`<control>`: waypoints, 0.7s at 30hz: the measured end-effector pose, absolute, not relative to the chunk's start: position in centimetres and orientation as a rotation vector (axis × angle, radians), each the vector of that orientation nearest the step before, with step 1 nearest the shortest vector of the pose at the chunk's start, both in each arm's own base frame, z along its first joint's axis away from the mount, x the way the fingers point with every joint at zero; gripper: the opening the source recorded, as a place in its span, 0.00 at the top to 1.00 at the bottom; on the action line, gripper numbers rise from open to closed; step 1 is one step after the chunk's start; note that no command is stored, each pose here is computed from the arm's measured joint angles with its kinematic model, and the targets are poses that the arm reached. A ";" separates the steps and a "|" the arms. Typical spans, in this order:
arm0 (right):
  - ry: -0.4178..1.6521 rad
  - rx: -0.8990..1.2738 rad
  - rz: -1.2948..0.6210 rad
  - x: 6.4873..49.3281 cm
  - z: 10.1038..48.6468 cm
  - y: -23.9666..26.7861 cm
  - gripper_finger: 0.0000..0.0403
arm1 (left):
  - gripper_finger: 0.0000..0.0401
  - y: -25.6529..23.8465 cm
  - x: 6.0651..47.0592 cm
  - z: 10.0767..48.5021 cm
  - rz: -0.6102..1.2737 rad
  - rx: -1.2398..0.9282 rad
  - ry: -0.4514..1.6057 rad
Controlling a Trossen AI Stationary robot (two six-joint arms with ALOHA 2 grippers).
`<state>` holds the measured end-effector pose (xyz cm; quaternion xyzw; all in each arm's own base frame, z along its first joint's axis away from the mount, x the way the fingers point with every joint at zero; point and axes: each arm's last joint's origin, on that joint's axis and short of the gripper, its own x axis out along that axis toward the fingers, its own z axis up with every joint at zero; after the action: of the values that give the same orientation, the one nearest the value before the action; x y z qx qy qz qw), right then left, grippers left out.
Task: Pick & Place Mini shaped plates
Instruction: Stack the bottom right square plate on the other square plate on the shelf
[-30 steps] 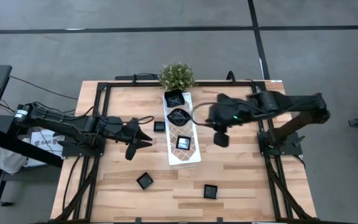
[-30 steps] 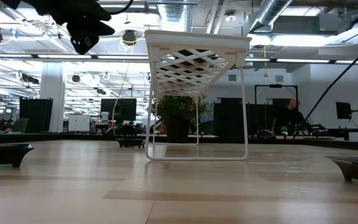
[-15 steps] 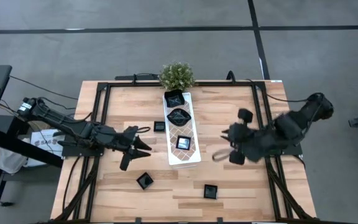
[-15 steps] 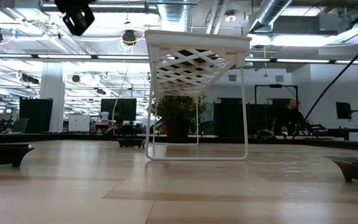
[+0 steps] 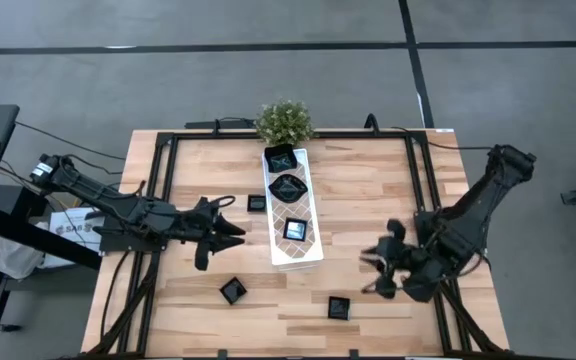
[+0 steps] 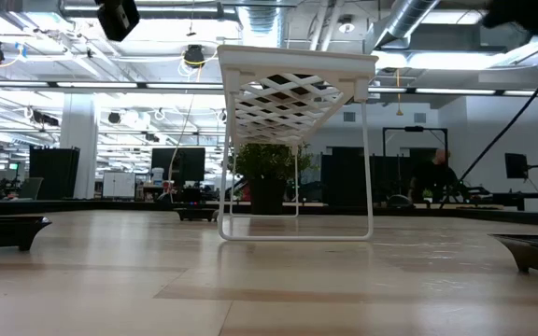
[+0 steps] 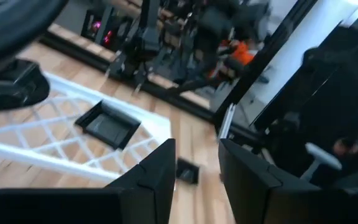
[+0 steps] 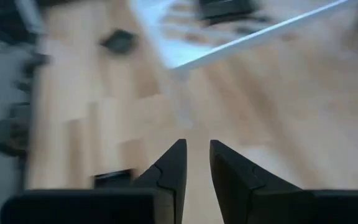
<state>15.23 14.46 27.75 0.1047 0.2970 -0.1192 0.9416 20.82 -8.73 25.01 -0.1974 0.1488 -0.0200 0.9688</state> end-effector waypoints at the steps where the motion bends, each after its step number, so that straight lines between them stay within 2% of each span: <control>1: 0.582 0.246 -0.211 15.1 26.8 14.9 0.84 | 0.69 -8.7 20.9 25.2 -0.044 -0.405 0.287; 6: 0.540 0.328 -0.078 13.8 22.1 16.2 0.84 | 0.69 -8.8 21.0 25.8 -0.047 -0.455 0.227; 11: 0.580 0.368 0.015 12.9 19.1 16.2 0.84 | 0.69 -8.8 21.0 25.8 -0.036 -0.506 0.217; 21: 0.624 0.483 0.030 15.2 19.0 14.7 0.84 | 0.69 -8.8 21.0 25.9 -0.039 -0.518 0.216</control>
<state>15.15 14.75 18.98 0.2353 0.3040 0.0148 0.9230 21.00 -8.84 25.86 -0.2558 0.1067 -0.0193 0.9606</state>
